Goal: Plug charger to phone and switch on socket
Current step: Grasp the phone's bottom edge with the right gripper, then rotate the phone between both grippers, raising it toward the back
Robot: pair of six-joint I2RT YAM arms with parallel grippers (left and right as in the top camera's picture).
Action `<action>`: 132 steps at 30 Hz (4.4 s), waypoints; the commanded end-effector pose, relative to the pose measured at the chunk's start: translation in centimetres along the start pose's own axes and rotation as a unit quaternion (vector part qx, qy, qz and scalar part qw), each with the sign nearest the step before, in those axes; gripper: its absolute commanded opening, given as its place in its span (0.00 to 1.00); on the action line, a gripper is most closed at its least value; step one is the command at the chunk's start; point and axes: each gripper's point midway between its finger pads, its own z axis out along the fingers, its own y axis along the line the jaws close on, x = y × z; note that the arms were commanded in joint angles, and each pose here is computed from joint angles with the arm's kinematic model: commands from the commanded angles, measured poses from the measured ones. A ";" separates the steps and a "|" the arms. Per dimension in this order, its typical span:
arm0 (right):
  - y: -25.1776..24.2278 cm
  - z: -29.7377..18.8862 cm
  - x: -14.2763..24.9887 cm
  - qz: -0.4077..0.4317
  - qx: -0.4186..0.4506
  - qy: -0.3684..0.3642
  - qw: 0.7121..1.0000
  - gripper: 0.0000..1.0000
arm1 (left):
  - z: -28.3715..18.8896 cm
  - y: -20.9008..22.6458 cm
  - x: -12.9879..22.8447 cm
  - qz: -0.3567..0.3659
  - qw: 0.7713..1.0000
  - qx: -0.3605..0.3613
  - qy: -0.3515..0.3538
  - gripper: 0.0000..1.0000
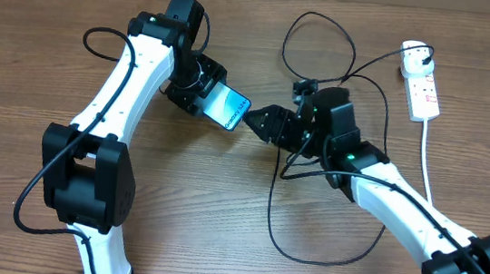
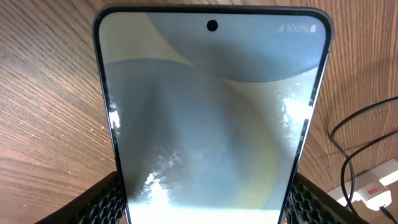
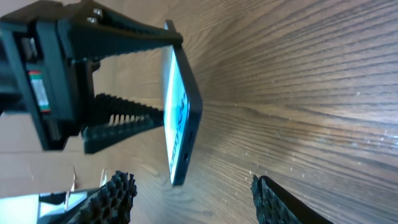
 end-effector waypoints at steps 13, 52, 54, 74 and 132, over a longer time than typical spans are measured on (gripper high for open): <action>0.8 1.4 -0.6 0.005 0.022 -0.059 0.998 0.53 | -2.2 -1.4 2.6 0.008 0.998 0.039 0.046 0.04; 0.9 3.4 0.6 -0.007 0.023 -0.054 0.998 0.27 | -1.7 -0.7 4.7 0.022 0.998 0.016 0.063 0.04; 0.9 3.4 0.6 -0.007 0.023 -0.054 0.998 0.27 | -1.7 -0.7 4.7 0.022 0.998 0.016 0.063 0.04; 0.8 3.4 0.9 0.006 0.023 -0.048 0.999 0.10 | -1.7 -0.7 4.7 0.022 0.998 0.016 0.063 0.04; 3.3 -10.7 -11.4 0.141 -0.080 -0.219 0.962 0.04 | -10.0 -10.5 8.1 0.410 0.807 0.386 0.178 0.99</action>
